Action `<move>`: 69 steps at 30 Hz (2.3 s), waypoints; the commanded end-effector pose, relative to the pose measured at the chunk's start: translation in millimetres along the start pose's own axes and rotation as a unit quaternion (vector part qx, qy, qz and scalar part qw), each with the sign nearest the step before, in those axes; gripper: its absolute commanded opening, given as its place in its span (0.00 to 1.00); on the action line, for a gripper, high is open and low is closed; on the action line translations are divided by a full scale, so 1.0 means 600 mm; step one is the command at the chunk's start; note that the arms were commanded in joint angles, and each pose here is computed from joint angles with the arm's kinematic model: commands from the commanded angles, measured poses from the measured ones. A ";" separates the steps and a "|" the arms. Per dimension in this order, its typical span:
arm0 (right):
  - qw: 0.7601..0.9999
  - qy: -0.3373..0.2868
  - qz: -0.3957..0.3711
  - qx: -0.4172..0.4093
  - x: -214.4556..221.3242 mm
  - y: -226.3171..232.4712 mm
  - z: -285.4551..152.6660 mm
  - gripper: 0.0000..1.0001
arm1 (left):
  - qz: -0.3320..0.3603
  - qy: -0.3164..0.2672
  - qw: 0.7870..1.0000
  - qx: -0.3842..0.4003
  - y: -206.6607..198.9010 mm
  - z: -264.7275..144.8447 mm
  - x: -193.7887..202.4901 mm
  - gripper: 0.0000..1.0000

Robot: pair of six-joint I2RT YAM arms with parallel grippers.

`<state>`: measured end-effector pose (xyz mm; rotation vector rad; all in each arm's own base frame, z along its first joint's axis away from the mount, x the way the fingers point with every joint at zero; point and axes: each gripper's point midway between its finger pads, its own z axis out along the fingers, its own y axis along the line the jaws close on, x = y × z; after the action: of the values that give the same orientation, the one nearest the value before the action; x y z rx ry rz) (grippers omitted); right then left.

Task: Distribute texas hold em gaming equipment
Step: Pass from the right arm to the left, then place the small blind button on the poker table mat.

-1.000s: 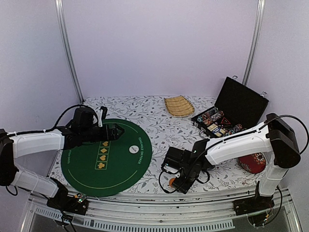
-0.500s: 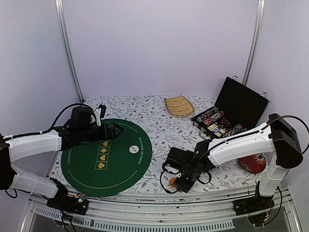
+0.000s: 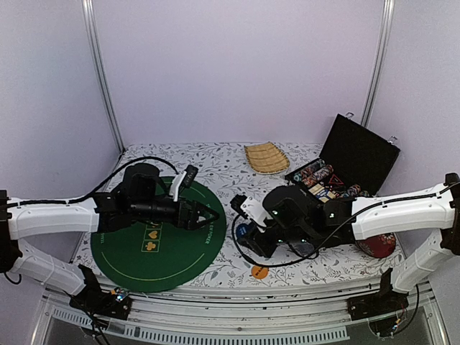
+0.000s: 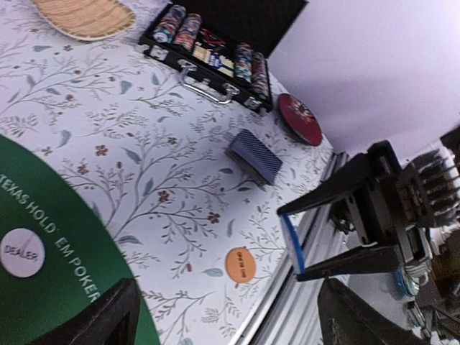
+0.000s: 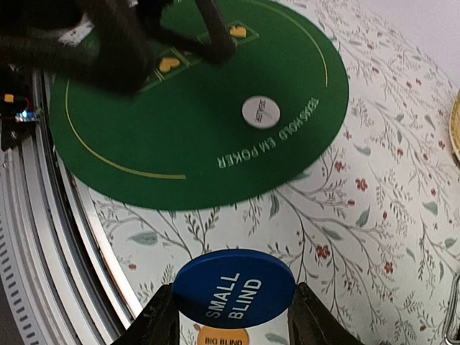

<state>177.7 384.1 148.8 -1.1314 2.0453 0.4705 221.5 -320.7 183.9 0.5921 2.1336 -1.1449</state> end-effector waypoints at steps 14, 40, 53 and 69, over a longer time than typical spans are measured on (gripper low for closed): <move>0.994 -0.082 -0.067 0.004 -0.085 0.025 0.020 0.34 | 0.028 0.052 0.993 0.102 -0.079 0.062 0.022 0.45; 0.991 -0.133 -0.016 -0.018 -0.115 -0.034 -0.032 0.88 | -0.279 -0.156 0.911 -0.259 0.278 -0.196 0.041 0.00; 0.994 -0.110 -0.005 -0.028 -0.111 -0.128 -0.017 0.90 | -0.541 -0.322 0.669 -0.396 0.438 -0.401 0.231 0.00; 0.996 -0.071 0.029 -0.034 -0.085 -0.187 0.023 0.91 | -0.586 -0.292 0.613 -0.443 0.473 -0.445 0.287 0.00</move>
<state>295.4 354.8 177.4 -1.0205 1.9597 0.6180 222.8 70.9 35.1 -1.5432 1.9018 -0.5051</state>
